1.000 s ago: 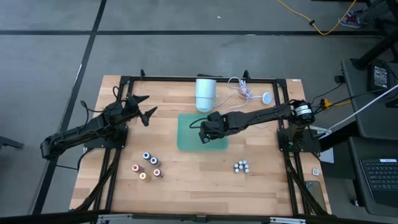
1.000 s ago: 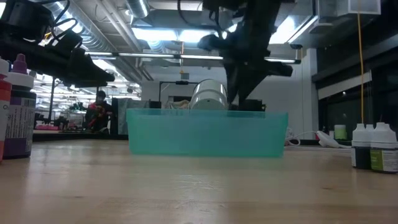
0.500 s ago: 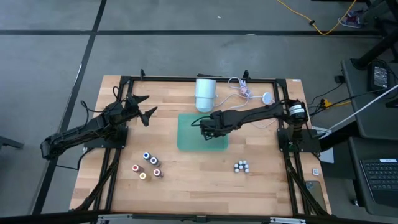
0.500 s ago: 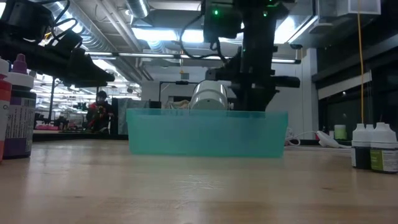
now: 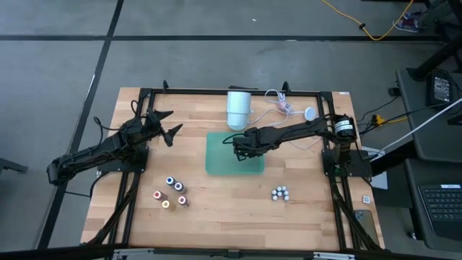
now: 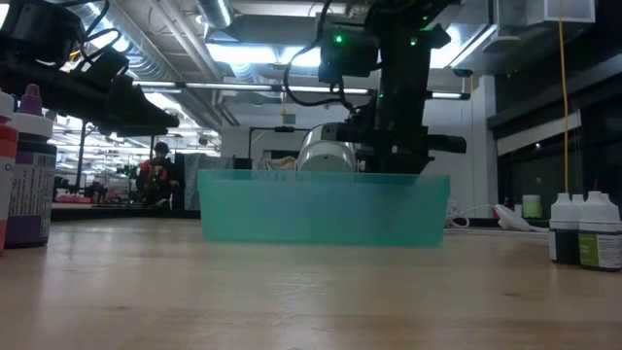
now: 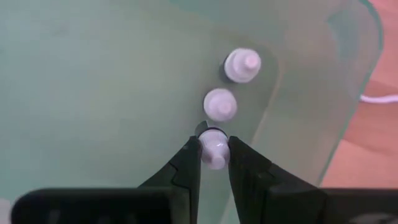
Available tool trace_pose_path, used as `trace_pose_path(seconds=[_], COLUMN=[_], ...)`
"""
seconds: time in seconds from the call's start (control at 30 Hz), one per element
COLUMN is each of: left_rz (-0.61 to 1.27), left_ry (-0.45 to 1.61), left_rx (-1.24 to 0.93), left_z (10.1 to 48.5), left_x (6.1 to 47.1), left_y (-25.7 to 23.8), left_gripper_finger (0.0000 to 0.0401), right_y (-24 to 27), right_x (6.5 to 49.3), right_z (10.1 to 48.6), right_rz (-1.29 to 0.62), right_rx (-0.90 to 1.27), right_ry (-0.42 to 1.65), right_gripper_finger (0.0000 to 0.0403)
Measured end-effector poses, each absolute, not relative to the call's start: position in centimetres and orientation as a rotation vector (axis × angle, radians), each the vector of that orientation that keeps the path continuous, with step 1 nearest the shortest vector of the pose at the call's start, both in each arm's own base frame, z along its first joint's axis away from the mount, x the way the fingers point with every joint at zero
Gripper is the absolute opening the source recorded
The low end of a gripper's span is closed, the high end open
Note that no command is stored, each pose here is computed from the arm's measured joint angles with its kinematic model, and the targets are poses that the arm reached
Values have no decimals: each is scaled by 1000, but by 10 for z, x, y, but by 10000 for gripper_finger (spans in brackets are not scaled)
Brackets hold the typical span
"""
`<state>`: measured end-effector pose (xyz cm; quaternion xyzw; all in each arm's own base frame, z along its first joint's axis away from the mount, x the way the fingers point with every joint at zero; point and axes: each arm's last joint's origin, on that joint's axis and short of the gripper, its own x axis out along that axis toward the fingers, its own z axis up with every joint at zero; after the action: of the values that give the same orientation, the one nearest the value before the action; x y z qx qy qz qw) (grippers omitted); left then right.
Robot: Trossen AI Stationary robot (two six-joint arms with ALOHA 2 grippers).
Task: Pick & Place food coloring
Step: Put the bottom small red food coloring bottle into the green bin
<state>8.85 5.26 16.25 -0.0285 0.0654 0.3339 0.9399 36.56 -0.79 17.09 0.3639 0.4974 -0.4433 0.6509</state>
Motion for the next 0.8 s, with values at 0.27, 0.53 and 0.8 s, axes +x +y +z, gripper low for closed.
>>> trace_pose_path(seconds=[0.27, 0.53, 0.8], left_rz=[682, 682, 681], left_ry=[133, 133, 134], left_rx=[-58, -58, -58], left_z=[162, 162, 162], left_x=[89, 89, 89], left_y=[53, 53, 53], left_gripper_finger=[361, 361, 361], right_y=[-10, -10, -7], right_x=[370, 370, 370], right_z=[162, 161, 163], right_rz=[-989, -980, -962], right_rx=[804, 809, 802], right_ry=[1141, 1151, 1159], right_gripper_finger=[77, 104, 204])
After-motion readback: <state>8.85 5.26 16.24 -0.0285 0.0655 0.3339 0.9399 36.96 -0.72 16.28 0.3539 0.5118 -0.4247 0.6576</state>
